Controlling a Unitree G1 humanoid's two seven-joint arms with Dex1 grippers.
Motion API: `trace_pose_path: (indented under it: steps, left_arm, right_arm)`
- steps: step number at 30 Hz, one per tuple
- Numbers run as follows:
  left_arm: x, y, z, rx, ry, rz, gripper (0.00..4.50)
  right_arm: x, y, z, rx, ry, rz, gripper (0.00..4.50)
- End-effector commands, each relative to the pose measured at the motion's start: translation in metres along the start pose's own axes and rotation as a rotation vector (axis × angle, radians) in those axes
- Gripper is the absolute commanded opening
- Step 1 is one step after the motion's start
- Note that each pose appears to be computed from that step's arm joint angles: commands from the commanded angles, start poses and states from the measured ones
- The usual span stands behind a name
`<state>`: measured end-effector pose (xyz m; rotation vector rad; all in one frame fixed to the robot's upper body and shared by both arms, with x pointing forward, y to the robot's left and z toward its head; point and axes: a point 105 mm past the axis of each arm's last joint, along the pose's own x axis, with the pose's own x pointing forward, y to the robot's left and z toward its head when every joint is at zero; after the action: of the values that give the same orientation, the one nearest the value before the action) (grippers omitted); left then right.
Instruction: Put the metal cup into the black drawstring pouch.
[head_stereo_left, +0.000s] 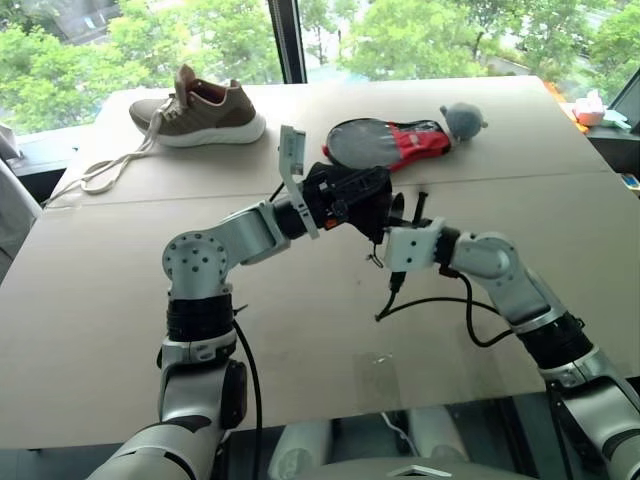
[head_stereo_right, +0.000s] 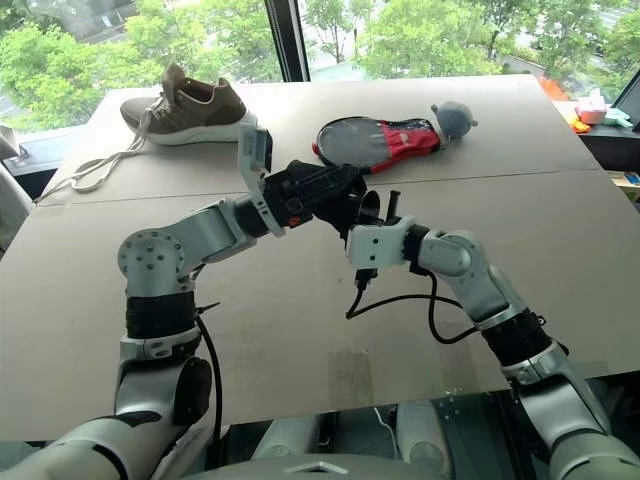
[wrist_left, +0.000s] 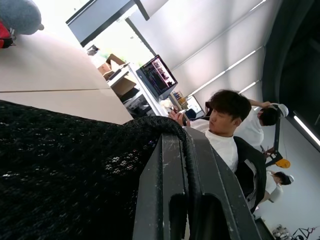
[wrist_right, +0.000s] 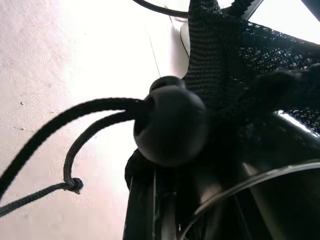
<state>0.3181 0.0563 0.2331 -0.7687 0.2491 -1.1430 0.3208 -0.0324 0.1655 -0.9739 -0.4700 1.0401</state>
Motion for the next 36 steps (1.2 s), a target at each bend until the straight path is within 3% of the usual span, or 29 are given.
trace_pose_path:
  steps: [1,9,14,18,24,28,30,34,36]
  left_arm:
    - [0.0,-0.02,0.01,0.048,-0.028,-0.073,0.0]
    - [-0.002,-0.021,0.002,0.034,-0.002,-0.095,0.0]
    - [-0.002,-0.027,-0.001,0.009,0.013,-0.148,0.0]
    - [0.001,-0.029,-0.006,-0.026,0.035,-0.172,0.0]
    - [0.002,-0.03,-0.013,-0.06,0.075,-0.186,0.0]
    - [0.003,-0.033,-0.016,-0.062,0.102,-0.204,0.0]
    - [0.003,-0.035,-0.017,-0.06,0.114,-0.214,0.0]
    - [0.0,-0.039,-0.018,-0.058,0.134,-0.248,0.0]
    - [-0.003,-0.039,-0.018,-0.057,0.135,-0.25,0.0]
  right_arm:
    - [-0.007,-0.011,0.008,0.01,-0.022,-0.026,0.03]
    - [-0.021,-0.029,0.009,0.209,-0.043,-0.101,0.03]
    - [-0.015,-0.032,0.026,0.26,-0.104,-0.1,0.03]
    - [0.004,-0.021,0.046,0.006,-0.13,-0.018,0.03]
    - [0.022,-0.009,0.027,-0.343,-0.017,0.048,0.03]
    - [0.032,-0.006,0.024,-0.414,-0.009,0.063,0.03]
    - [0.038,-0.01,0.027,-0.315,-0.024,0.018,0.03]
    - [0.035,-0.028,0.028,0.231,-0.097,-0.163,0.03]
    - [0.031,-0.031,0.025,0.41,-0.122,-0.201,0.03]
